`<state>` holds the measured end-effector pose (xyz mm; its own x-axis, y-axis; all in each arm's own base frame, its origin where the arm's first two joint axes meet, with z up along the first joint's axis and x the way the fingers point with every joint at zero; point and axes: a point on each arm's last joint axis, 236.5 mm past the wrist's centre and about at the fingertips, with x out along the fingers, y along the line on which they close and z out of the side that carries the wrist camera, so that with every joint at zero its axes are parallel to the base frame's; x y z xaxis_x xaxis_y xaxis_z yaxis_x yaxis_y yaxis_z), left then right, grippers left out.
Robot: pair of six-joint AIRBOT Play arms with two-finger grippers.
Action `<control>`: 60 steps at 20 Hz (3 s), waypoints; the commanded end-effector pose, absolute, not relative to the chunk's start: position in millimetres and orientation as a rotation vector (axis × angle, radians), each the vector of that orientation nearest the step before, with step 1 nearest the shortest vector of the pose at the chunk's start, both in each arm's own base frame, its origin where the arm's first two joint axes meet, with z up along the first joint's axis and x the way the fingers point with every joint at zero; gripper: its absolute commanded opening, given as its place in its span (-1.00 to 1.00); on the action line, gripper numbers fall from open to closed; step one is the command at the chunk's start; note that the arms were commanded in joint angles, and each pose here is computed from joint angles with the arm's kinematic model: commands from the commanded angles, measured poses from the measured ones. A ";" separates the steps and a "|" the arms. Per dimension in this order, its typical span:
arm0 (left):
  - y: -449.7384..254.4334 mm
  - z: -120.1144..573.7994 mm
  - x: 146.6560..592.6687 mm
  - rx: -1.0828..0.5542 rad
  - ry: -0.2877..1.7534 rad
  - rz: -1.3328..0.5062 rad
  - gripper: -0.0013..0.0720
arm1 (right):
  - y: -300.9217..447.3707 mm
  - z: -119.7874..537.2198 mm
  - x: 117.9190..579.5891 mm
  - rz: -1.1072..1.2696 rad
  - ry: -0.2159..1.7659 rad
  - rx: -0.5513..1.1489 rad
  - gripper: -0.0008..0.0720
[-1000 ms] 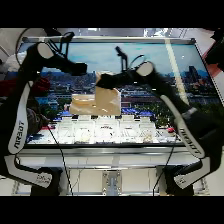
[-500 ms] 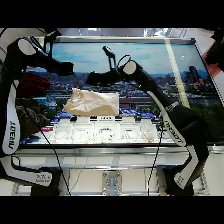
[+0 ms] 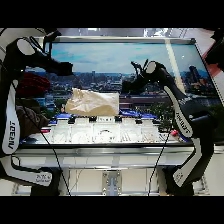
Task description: Fold the shirts.
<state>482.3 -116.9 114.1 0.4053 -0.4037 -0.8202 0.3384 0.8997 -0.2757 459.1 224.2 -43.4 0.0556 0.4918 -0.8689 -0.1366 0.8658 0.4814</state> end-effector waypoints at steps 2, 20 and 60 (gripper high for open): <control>-113.1 112.4 483.0 -0.051 1.055 -0.461 -0.93 | 251.8 -72.0 431.2 0.616 1.518 0.504 0.50; -111.8 111.6 482.8 -0.037 1.056 -0.462 -0.94 | 344.2 -63.5 453.3 0.807 1.384 0.807 -0.89; -110.2 89.2 479.1 -0.072 1.139 -0.439 -0.93 | -68.1 197.4 360.5 0.010 0.624 0.469 0.54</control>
